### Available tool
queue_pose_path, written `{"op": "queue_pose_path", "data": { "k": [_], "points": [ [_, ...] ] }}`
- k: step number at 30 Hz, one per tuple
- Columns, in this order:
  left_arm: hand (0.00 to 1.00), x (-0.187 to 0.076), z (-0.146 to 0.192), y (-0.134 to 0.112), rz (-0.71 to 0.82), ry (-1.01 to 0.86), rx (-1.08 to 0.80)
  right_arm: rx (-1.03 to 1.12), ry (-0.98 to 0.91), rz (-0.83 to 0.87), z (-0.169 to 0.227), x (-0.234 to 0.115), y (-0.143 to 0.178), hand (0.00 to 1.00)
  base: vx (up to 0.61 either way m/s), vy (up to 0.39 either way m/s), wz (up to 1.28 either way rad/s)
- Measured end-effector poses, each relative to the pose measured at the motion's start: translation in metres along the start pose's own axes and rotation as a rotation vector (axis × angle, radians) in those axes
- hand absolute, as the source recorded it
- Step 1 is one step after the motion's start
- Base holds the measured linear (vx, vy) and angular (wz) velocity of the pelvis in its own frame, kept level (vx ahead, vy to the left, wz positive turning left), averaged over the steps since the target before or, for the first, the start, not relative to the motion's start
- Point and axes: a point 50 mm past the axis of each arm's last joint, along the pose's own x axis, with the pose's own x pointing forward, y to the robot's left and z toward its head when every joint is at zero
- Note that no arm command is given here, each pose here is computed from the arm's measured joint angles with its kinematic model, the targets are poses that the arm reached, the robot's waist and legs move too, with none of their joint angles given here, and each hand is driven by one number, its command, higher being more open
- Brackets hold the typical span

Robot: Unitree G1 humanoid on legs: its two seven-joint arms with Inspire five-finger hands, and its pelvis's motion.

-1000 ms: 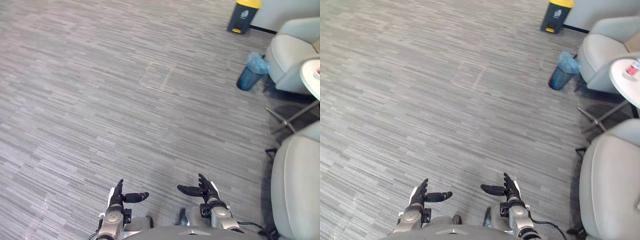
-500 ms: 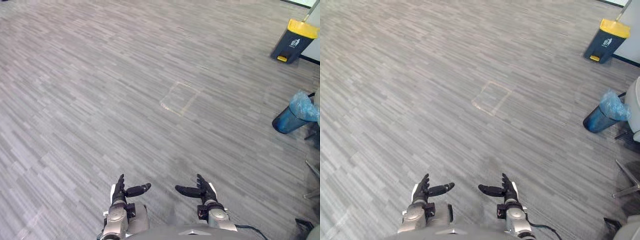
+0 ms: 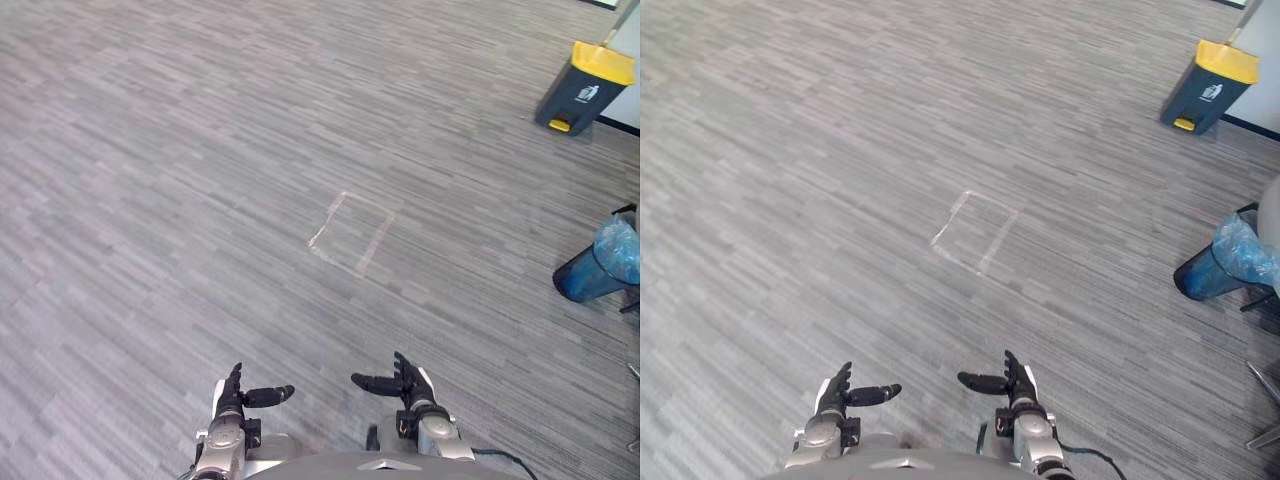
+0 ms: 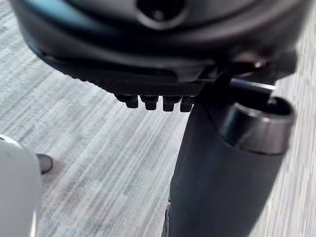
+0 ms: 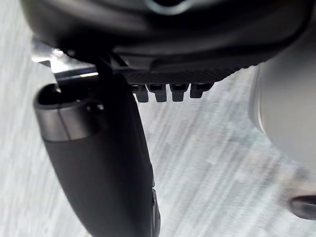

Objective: Organize the slippers on the shoe rack

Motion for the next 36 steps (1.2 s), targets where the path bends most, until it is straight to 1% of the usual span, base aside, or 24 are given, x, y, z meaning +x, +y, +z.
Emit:
{"op": "queue_pose_path", "data": {
  "k": [2,5,7,8,11,12,14,16,18,20,22,24,25,26,29,31,34,36],
  "points": [
    [1.00,-0.001,-0.005,0.000,-0.003,0.016,0.009,-0.024,-0.012,0.010,0.001,-0.001,0.001,1.00,0.59,-0.203,0.22],
    [1.00,-0.002,-0.003,-0.017,-0.062,0.020,0.007,-0.028,0.003,-0.006,0.007,0.006,-0.002,1.00,0.60,-0.160,-0.10],
    [1.00,-0.003,-0.002,-0.028,-0.088,0.016,-0.006,-0.006,0.030,-0.033,-0.004,0.001,-0.009,1.00,0.40,-0.142,0.03],
    [1.00,-0.006,-0.004,-0.029,-0.080,0.016,-0.037,0.006,0.049,-0.027,-0.011,-0.003,-0.006,1.00,0.45,-0.203,0.06],
    [1.00,-0.007,0.002,-0.036,-0.071,-0.001,-0.112,0.002,0.023,-0.030,-0.006,-0.004,-0.007,1.00,0.51,-0.129,-0.33],
    [1.00,-0.007,0.004,-0.034,-0.063,-0.011,-0.117,0.003,0.030,-0.022,-0.007,-0.004,-0.004,1.00,0.50,-0.053,-0.57],
    [1.00,-0.004,0.014,-0.024,-0.033,-0.054,-0.123,0.003,0.055,0.023,-0.012,-0.007,0.013,1.00,0.45,-0.043,-0.77],
    [1.00,-0.004,0.017,-0.023,-0.029,-0.067,-0.125,0.010,0.048,0.032,-0.010,-0.006,0.017,1.00,0.49,0.033,-0.85],
    [1.00,-0.002,0.023,-0.025,-0.032,-0.084,-0.126,0.012,0.034,0.027,-0.004,-0.003,0.017,1.00,0.53,0.174,-1.05],
    [1.00,-0.004,0.020,-0.028,-0.043,-0.084,-0.110,0.009,0.041,-0.005,-0.007,-0.003,0.007,1.00,0.51,0.237,-0.79],
    [1.00,-0.001,0.022,-0.022,-0.042,-0.090,-0.058,0.012,0.085,0.002,-0.017,-0.005,0.011,1.00,0.59,0.244,-0.10],
    [1.00,-0.001,0.016,-0.023,-0.055,-0.063,-0.032,0.035,0.120,-0.025,-0.027,-0.008,0.005,1.00,0.96,0.383,-0.65],
    [1.00,-0.002,0.000,-0.018,-0.055,-0.003,0.029,-0.021,0.107,-0.006,-0.020,-0.003,0.003,1.00,1.14,0.320,-1.24],
    [1.00,-0.003,-0.003,-0.015,-0.047,0.005,0.034,-0.042,0.097,0.017,-0.015,-0.001,0.009,1.00,1.10,0.201,-1.06],
    [1.00,-0.002,-0.010,-0.002,-0.029,0.033,0.053,-0.059,0.102,0.042,-0.016,0.000,0.015,1.00,0.44,-0.064,-0.19],
    [1.00,-0.003,-0.013,-0.007,-0.032,0.051,0.043,-0.075,0.099,0.027,-0.013,0.002,0.008,1.00,0.28,-0.068,-0.34],
    [1.00,-0.004,-0.012,-0.014,-0.057,0.047,0.035,-0.056,0.128,-0.026,-0.018,0.002,-0.007,1.00,0.19,-0.044,-0.36],
    [1.00,-0.004,-0.013,-0.013,-0.057,0.048,0.034,-0.044,0.135,-0.035,-0.021,0.001,-0.008,1.00,0.21,-0.081,-0.16]
  ]
}}
